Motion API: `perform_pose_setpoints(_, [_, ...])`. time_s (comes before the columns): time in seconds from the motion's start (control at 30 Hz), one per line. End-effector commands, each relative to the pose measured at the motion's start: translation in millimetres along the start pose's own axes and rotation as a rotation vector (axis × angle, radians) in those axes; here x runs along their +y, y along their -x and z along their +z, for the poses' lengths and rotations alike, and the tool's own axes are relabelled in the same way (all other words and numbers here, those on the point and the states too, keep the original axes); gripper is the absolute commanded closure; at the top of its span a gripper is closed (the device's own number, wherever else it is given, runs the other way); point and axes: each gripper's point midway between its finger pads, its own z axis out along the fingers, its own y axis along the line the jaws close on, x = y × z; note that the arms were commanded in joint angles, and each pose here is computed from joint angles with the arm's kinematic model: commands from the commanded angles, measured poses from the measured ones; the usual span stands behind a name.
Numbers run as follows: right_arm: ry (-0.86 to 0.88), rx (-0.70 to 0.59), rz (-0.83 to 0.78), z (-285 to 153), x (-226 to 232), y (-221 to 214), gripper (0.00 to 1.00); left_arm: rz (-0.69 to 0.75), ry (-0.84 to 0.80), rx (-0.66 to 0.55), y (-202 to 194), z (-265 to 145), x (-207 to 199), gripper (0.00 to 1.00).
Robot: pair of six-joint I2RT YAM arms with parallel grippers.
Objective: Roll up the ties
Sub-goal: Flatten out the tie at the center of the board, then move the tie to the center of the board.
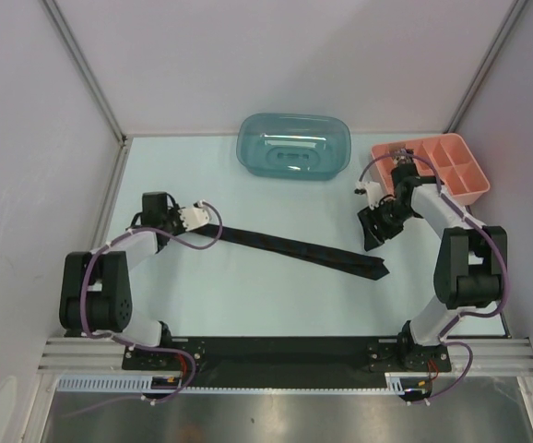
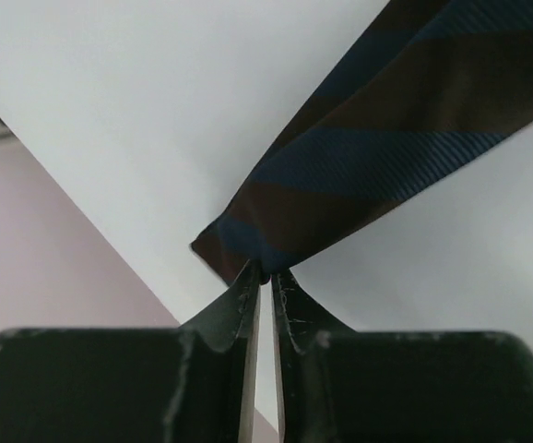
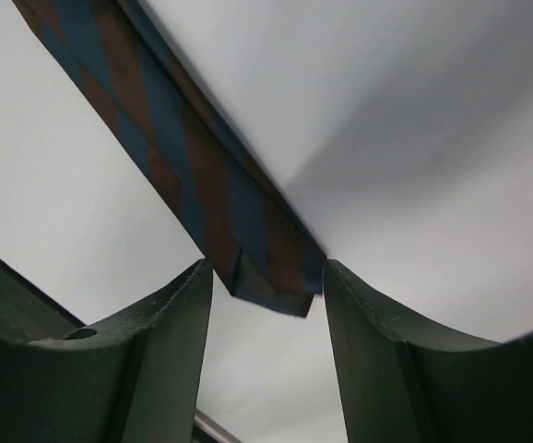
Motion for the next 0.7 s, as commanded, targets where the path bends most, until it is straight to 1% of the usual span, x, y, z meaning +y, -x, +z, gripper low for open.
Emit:
perform_pose_setpoints(0.0, [0.007,0.063,-0.006,-10,-2,-26,0.44,-0.08,0.102,0.052,-23,5,41,0.89])
perform_pose_setpoints(0.07, [0.013,0.079,0.022,-9,-6,-38,0.43,-0.113,0.1,0.065,-28,11,45,0.9])
perform_pose_setpoints(0.23, [0.047,0.11,0.056,-2,-2,-48,0.44,-0.168,0.087,0.063,-26,15,46,0.9])
perform_pose_setpoints(0.4, [0.039,0.141,0.095,7,-4,-60,0.44,-0.18,0.093,0.067,-27,15,48,0.9])
perform_pose_setpoints(0.57, [-0.007,0.177,0.095,19,-12,-71,0.42,-0.178,0.093,0.059,-26,15,45,0.9])
perform_pose_setpoints(0.67, [-0.021,0.202,0.078,25,-12,-78,0.45,-0.182,0.087,0.066,-27,16,43,0.9])
